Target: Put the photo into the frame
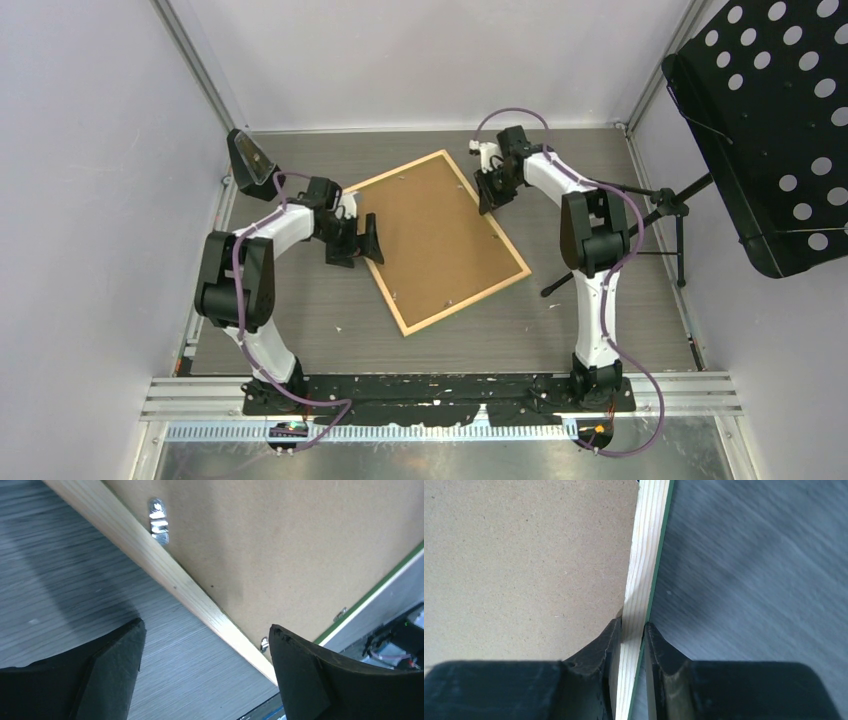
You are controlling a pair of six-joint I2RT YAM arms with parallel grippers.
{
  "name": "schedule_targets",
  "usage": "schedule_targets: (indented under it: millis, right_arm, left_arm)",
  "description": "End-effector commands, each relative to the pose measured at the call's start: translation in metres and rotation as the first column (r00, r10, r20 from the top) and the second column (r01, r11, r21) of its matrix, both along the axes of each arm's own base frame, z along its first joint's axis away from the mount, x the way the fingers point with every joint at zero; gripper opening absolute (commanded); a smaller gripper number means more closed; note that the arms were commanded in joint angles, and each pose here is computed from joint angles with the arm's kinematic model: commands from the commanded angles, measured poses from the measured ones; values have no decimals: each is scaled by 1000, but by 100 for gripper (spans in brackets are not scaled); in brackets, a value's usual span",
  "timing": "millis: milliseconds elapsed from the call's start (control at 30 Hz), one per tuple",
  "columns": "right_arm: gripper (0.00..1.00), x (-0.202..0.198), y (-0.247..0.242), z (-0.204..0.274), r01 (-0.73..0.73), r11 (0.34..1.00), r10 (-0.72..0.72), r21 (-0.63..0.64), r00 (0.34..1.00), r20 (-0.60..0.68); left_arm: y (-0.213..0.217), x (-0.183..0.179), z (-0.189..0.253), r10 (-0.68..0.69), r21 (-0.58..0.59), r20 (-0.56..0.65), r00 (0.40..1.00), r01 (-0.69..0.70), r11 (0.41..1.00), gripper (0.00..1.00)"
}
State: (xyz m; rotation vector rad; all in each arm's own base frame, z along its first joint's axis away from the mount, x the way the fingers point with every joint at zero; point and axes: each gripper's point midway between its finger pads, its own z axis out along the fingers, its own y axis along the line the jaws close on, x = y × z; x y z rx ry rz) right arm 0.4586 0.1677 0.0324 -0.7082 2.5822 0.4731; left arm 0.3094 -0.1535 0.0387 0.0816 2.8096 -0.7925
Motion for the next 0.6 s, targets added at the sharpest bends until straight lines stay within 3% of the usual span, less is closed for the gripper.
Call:
schedule_targets:
  millis: [0,267,567]
  right_arm:
    - [5,7,29,33,-164,986,162,22,985,65]
    - [6,-5,31,29,-405,899,424,-166,900,100]
    - [5,-19,35,16,-543,819,560,-184,827,53]
  left_arm:
    - [28,18,31,-36,130,134,990,19,991,96]
    - [51,35,70,-108,263,232,967,44,964,100]
    - [59,36,70,-96,288,216,972,30,957,99]
